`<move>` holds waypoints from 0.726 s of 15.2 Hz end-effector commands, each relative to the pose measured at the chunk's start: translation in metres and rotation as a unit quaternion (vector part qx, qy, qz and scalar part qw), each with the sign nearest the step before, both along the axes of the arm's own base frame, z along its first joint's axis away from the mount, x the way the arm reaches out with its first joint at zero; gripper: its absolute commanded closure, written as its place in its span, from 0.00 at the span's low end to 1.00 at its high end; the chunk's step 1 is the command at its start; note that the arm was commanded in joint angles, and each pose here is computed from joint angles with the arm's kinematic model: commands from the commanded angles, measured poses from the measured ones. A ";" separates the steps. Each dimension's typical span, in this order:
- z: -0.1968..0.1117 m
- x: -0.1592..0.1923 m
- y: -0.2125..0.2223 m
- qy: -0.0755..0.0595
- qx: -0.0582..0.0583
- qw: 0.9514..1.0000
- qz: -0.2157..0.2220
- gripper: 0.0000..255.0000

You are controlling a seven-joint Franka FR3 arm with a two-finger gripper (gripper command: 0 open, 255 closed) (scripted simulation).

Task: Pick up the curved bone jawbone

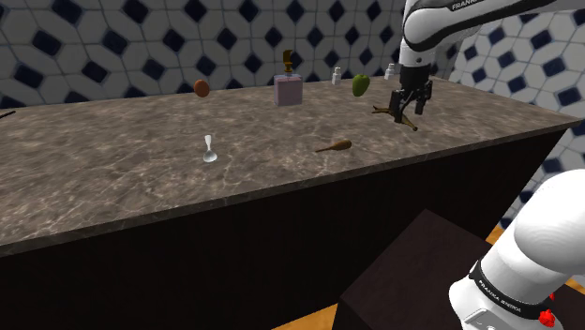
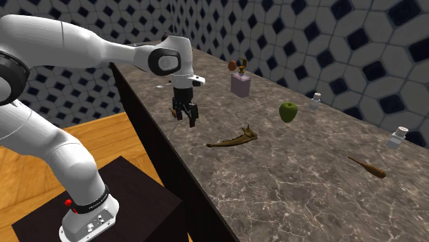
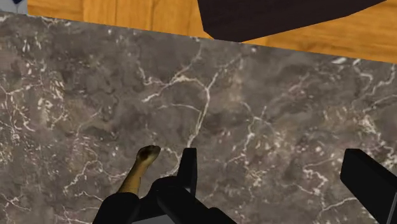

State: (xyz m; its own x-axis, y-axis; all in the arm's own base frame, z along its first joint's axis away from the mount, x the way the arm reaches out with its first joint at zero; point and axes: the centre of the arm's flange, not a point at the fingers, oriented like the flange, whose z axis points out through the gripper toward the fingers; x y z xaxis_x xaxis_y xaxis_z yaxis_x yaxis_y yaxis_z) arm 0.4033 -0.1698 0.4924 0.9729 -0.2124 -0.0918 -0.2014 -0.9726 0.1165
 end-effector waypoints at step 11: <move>-0.028 0.073 -0.133 -0.035 -0.014 0.998 -0.048 0.00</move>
State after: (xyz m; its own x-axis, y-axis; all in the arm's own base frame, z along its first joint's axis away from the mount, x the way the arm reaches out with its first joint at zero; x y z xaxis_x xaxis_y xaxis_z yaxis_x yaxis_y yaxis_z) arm 0.4720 -0.2910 0.4673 0.9539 -0.2990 -0.0241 -0.2939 -0.9478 0.1239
